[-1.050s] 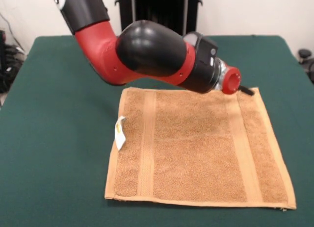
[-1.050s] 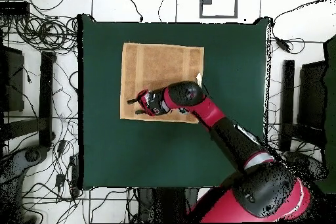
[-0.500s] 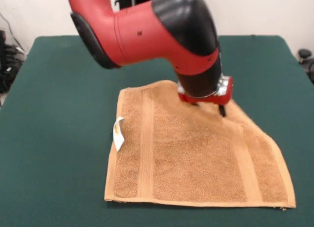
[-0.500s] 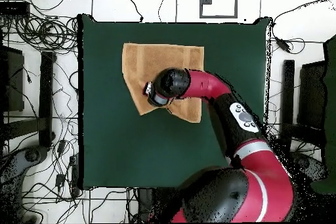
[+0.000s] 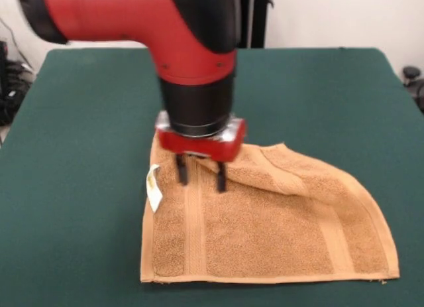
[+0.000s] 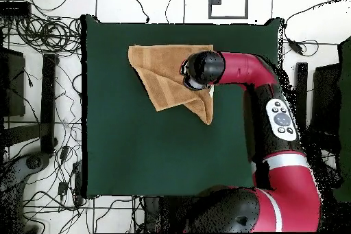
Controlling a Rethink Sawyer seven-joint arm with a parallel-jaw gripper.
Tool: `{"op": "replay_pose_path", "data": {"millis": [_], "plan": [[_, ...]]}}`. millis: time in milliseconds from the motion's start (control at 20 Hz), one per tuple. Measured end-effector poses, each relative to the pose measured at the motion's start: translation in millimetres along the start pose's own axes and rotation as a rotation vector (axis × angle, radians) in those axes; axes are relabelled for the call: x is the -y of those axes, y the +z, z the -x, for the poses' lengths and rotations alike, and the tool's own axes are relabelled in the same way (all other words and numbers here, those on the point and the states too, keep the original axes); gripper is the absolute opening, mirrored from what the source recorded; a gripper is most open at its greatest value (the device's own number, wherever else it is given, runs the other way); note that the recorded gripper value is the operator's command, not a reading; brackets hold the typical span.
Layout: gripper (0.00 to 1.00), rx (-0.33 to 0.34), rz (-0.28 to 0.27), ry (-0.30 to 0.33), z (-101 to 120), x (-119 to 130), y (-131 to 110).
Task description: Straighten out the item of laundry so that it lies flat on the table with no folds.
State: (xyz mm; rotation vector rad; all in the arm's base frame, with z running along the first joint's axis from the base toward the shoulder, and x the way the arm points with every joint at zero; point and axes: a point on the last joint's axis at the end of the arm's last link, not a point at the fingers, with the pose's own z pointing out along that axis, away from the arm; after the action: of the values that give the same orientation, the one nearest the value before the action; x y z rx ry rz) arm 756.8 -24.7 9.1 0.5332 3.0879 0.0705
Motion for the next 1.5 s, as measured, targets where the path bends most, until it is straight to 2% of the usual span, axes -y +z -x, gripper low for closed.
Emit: {"op": "replay_pose_path", "data": {"millis": [200, 350, 550, 700, 800, 950, 1100, 1250, 1500], "plan": [[1.00, 0.054, -0.025, 0.038, 33, 20, -12], [1.00, 0.075, -0.037, 0.056, 47, 29, -20], [1.00, 0.088, -0.044, 0.090, 70, 38, -31], [1.00, 0.067, -0.029, 0.116, 76, 39, -35], [1.00, 0.027, -0.005, 0.147, 77, 38, -35], [1.00, -0.081, 0.055, 0.208, 73, 35, -27], [1.00, -0.149, 0.092, 0.240, 67, 35, -17], [1.00, -0.203, 0.125, 0.278, 60, 46, -5], [1.00, -0.280, 0.168, 0.348, 46, 79, 13]]}}
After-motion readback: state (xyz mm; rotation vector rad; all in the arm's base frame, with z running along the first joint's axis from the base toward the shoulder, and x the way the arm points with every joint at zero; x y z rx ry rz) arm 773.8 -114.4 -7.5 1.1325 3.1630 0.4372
